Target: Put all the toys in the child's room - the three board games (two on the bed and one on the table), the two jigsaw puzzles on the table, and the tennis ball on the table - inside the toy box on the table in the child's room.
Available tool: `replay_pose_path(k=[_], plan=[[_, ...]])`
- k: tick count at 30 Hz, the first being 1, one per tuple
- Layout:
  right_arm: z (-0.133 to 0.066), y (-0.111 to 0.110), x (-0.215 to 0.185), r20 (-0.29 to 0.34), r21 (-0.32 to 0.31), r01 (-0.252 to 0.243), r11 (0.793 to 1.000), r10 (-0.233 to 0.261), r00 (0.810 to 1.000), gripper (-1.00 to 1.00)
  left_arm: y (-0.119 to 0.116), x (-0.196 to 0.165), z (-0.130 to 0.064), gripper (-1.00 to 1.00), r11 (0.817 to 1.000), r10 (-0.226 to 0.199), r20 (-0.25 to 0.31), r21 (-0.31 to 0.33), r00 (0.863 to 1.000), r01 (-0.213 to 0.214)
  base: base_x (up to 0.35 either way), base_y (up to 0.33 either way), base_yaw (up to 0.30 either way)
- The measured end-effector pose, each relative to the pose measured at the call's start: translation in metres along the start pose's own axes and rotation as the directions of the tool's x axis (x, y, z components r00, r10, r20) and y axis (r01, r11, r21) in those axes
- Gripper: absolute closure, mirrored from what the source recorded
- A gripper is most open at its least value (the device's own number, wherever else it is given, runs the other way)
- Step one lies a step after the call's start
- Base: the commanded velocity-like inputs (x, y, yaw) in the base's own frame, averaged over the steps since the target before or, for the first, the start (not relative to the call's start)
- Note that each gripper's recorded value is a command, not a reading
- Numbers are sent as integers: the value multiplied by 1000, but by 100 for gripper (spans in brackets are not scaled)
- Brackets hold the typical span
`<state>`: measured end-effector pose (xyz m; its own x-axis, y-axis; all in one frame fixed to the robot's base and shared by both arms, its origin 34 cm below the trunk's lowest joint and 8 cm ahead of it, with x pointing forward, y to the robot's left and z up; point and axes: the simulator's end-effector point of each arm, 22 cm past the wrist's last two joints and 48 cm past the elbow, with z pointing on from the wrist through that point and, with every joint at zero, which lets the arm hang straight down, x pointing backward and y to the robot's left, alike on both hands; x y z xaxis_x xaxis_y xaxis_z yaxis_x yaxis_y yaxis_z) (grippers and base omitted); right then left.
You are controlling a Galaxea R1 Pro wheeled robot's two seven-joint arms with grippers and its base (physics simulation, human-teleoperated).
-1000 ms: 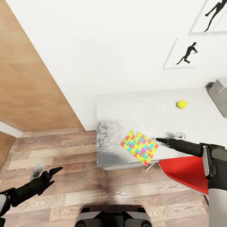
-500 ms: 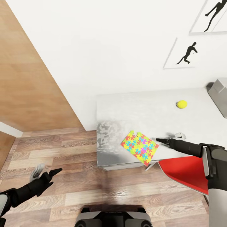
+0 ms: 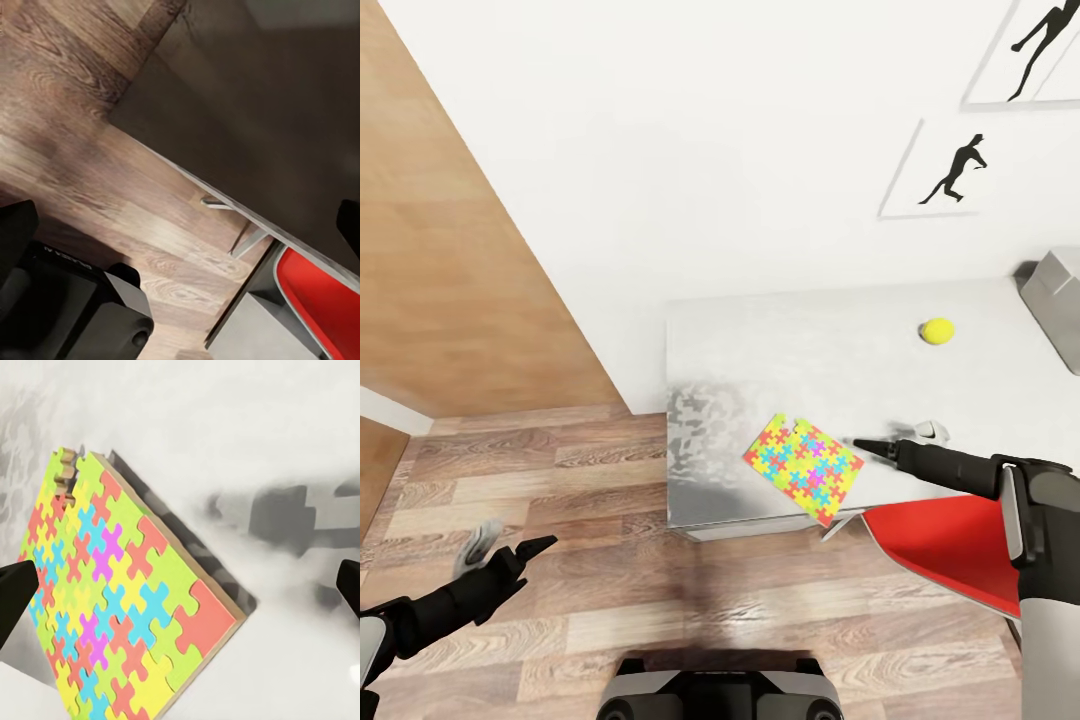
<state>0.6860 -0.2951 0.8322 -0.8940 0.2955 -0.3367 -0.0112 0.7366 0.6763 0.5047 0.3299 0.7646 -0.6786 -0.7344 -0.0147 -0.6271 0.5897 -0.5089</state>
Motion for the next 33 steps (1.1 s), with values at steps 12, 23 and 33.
replay_pose_path(k=[12,23,33], plan=[[1,0,0,0,-1,0,1000,0,1000,-100,0,-1,0,-100,1000,1,2,-1,1000,-1,0,187,0],[2,2,1,0,-4,-2,1000,2,1000,-100,0,-1,0,-100,1000,1,2,0,1000,-1,0,137,0],[1,1,0,0,-3,-1,1000,1,1000,-100,0,-1,0,-100,1000,1,2,0,1000,-1,0,22,0]])
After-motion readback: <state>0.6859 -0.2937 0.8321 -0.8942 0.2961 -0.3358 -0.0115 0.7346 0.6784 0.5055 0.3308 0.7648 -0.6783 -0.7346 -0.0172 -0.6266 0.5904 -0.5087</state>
